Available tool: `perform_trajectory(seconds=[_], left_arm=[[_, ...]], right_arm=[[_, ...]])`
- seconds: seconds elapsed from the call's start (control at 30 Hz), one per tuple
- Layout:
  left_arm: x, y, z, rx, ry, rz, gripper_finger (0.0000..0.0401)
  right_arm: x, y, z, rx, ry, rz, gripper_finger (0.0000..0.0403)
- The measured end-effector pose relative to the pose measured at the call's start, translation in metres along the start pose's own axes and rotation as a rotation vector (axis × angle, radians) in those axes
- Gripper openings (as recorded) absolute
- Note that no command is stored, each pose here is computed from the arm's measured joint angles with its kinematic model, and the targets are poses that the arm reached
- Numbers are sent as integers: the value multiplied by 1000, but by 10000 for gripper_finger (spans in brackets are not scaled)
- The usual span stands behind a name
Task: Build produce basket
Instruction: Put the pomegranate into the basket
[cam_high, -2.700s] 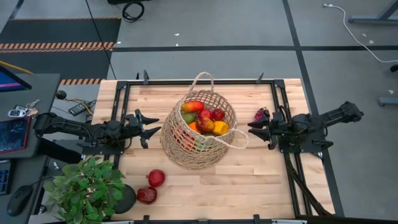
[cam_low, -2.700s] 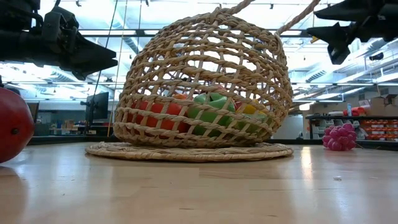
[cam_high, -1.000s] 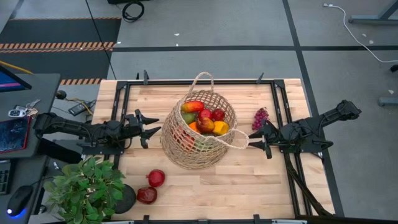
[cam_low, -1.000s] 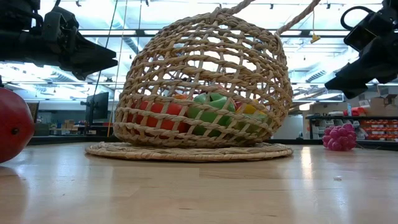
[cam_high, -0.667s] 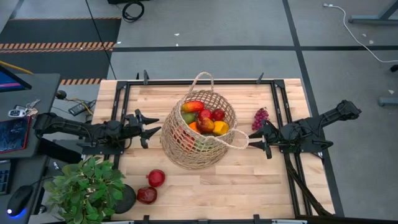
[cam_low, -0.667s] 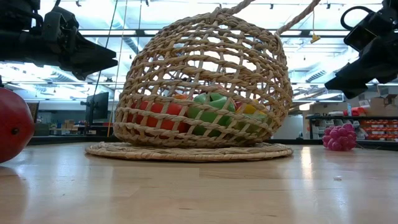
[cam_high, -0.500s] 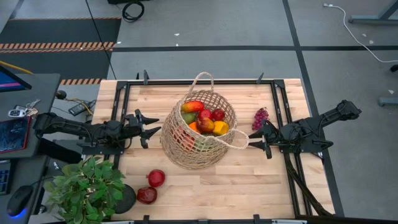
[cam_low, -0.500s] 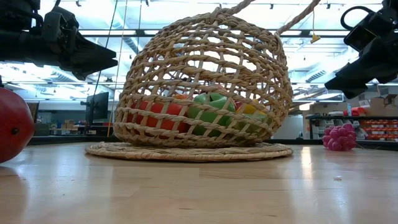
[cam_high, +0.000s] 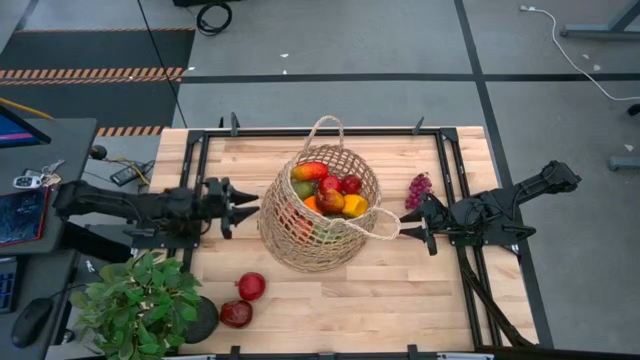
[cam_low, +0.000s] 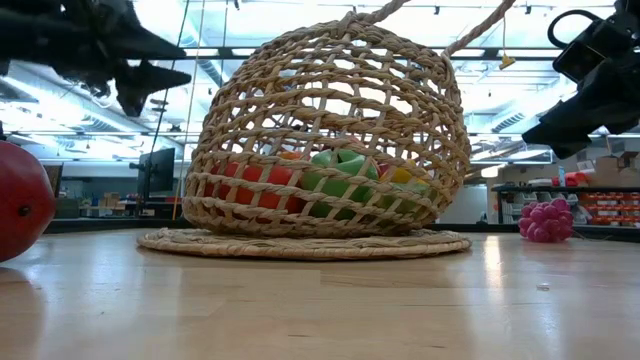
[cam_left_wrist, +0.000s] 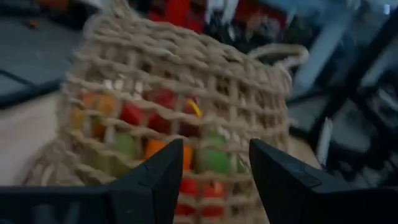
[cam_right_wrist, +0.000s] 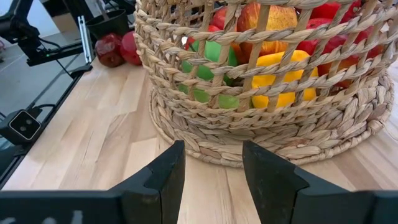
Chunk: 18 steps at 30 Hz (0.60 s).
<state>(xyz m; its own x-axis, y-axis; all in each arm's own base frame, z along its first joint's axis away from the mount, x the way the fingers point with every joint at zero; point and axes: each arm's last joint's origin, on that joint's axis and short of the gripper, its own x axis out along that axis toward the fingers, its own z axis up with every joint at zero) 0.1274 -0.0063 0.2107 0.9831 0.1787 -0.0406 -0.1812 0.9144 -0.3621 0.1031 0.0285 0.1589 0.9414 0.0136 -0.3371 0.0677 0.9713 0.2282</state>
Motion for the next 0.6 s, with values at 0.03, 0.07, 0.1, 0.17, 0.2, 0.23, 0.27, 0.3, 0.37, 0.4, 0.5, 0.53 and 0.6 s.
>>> perform_trajectory(seconds=[0.03, 0.07, 0.1, 0.17, 0.2, 0.23, 0.27, 0.3, 0.37, 0.4, 0.5, 0.53, 0.6], left_arm=[[-1, -3, 5, -1, 33, -5, 190], [-1, -6, 12, -1, 63, -16, 189], [-2, -10, 21, 2, 100, -33, 188], [-6, -15, 30, 16, 243, -61, 185], [-6, -17, 32, 14, 327, -81, 183], [-6, -20, 31, 2, 405, -106, 182], [-5, -23, 29, -20, 469, -138, 180], [-2, -27, 26, -43, 521, -169, 179], [4, -35, 15, -69, 612, -214, 176], [7, -39, 8, -61, 659, -223, 176], [15, -51, -13, 17, 798, -250, 176], [17, -56, -17, 37, 830, -260, 176], [20, -66, -23, 69, 872, -288, 176]], right_arm=[[0, 0, 0, 0, 0, 0, 166], [0, 0, 0, 0, 0, 0, 166], [0, 0, 0, 0, 0, 0, 166], [0, 0, 0, 0, 0, 0, 166], [0, 0, 0, 0, 0, 0, 166], [0, 0, 0, 0, -1, 0, 166], [0, 0, 0, 1, -2, 1, 166], [0, 0, 0, 1, -3, 1, 166], [0, 0, 0, 1, -4, 1, 166], [0, 0, 0, 1, -4, 2, 166], [0, 0, 0, 1, -4, 2, 166], [0, 0, 0, 1, -4, 2, 166], [0, 0, 0, 1, -4, 2, 166]])
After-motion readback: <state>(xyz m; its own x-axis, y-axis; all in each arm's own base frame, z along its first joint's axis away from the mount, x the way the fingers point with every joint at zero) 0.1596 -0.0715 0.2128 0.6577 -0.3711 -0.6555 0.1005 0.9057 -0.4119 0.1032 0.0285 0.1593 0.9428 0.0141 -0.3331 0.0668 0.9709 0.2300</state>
